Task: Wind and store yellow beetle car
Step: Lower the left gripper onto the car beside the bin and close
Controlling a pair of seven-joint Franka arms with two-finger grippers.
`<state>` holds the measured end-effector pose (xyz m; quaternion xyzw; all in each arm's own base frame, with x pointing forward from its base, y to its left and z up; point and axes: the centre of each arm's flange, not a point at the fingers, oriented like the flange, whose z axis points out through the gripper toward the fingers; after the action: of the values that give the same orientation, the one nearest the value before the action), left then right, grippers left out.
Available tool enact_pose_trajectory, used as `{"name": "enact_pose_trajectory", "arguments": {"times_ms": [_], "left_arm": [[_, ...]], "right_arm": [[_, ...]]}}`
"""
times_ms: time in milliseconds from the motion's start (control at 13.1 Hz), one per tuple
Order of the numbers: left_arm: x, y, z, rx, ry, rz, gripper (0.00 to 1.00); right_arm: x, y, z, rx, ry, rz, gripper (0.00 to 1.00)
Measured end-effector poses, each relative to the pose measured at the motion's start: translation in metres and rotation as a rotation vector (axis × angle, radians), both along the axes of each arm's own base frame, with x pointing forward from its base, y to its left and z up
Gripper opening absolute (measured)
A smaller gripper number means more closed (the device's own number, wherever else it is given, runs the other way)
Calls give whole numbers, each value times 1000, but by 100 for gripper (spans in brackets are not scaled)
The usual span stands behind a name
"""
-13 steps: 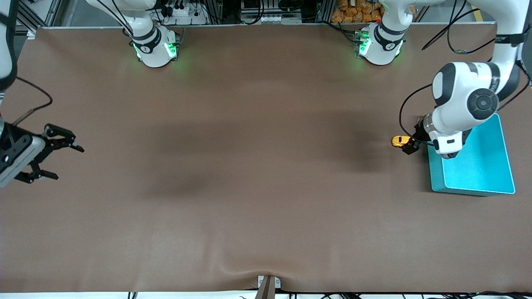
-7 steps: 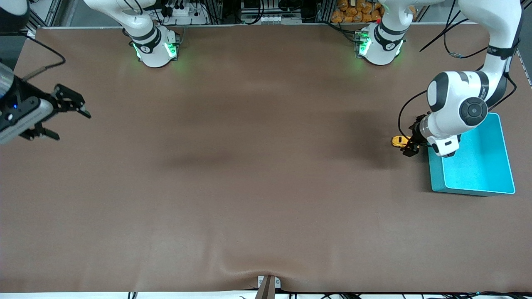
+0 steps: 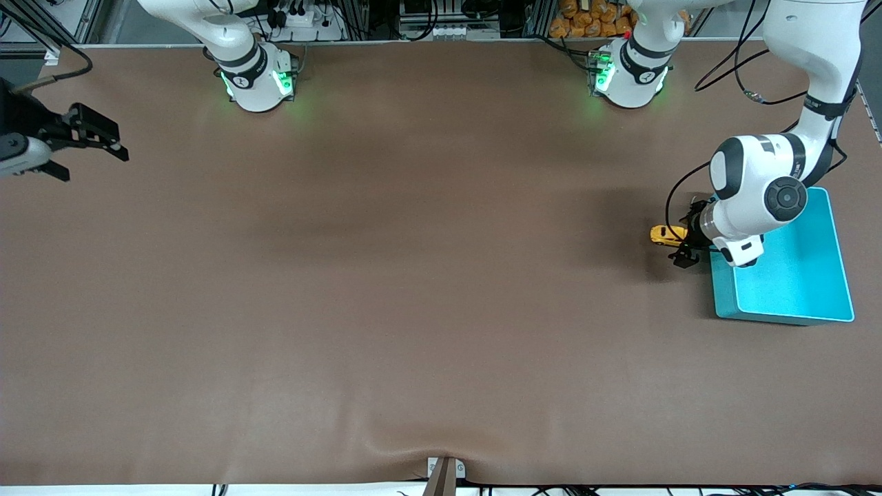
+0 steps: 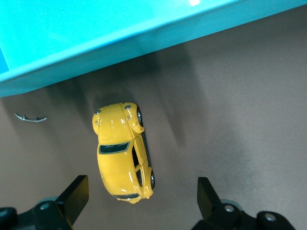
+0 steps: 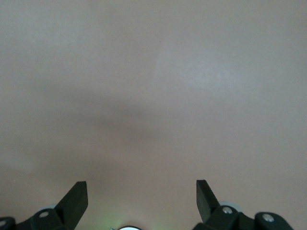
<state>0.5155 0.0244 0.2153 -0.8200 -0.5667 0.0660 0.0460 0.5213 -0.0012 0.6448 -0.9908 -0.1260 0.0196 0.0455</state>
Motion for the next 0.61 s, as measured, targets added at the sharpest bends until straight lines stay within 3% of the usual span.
{"name": "enact_pose_trajectory", "arguments": {"times_ms": [152,609], "left_arm": [[-2,6,-5,0,-2,12,100],[-14,13,-22,-2,-12,28,100]], "right_arm": [[-5,-5,6,-2,0,-78,100],[-13,-29,19,-3,-30,-147,100]]}}
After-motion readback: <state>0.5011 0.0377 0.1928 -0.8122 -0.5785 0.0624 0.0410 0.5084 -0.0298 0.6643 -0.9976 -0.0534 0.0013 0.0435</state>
